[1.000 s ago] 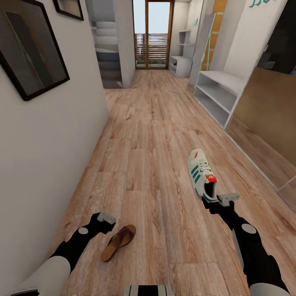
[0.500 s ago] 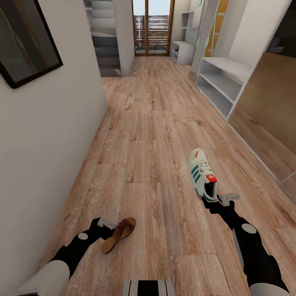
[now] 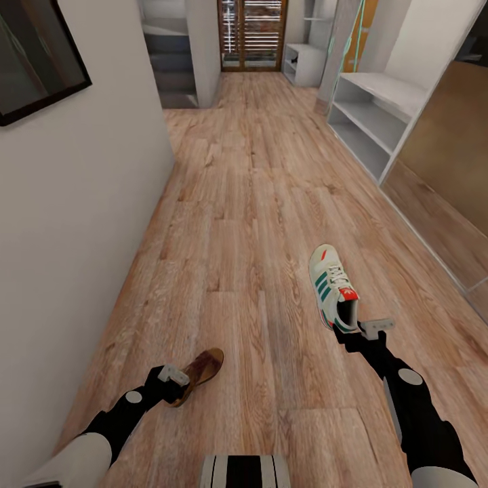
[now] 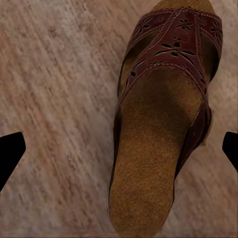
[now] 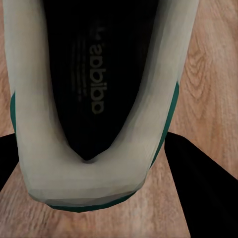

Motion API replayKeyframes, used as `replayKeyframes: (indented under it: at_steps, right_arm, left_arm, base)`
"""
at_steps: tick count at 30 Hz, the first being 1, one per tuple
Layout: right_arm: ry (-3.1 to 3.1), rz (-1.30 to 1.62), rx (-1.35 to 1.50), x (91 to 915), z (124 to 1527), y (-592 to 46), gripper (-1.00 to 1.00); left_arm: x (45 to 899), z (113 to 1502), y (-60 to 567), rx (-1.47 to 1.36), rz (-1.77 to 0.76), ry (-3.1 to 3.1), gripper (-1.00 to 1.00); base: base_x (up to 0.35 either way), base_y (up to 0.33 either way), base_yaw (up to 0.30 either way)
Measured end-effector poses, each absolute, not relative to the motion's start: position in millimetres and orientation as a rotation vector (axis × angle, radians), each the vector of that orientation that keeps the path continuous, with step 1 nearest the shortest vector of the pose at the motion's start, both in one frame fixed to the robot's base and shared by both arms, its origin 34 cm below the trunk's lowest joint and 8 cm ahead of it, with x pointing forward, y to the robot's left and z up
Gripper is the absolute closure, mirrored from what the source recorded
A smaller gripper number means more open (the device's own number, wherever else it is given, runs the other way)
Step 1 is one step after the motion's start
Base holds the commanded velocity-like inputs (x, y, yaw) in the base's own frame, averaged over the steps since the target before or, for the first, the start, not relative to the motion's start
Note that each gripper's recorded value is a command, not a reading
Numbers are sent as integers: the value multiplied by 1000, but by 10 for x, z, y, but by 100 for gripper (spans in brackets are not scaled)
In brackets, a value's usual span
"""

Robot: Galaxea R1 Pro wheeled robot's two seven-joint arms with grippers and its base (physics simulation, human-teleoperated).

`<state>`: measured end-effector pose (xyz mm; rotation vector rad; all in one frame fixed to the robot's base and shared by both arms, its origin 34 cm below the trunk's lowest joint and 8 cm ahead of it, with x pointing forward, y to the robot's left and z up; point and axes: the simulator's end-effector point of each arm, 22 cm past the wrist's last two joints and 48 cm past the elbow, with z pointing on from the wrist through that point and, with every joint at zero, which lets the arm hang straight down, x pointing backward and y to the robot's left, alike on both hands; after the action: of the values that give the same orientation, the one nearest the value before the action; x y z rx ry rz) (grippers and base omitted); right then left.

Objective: Pick up the two gym shoes and the two sandals from the corridor floor and place them onto the hallstand (shoe rack) in the corridor, making sure they are on the rack and not on the floor. Arrange them so the two gym shoes are next to each other and the two sandals are next to each other.

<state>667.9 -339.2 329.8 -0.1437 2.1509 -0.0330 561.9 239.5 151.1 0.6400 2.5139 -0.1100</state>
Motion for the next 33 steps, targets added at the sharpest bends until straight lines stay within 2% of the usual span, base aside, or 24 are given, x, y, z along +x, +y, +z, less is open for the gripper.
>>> replayKeyframes:
  at_steps: [8,33]
  right_arm:
    - [2180,-31,-145,6625,3120,-3390,100]
    - [2282,-24,-149,6398,2517,-3391,100]
  left_arm:
    - [5567,1388,2640,644,-68,2540,-100]
    - [5198,913,2657,667,-94,2632,-100]
  base:
    - [0,0,0]
    - [0,0,0]
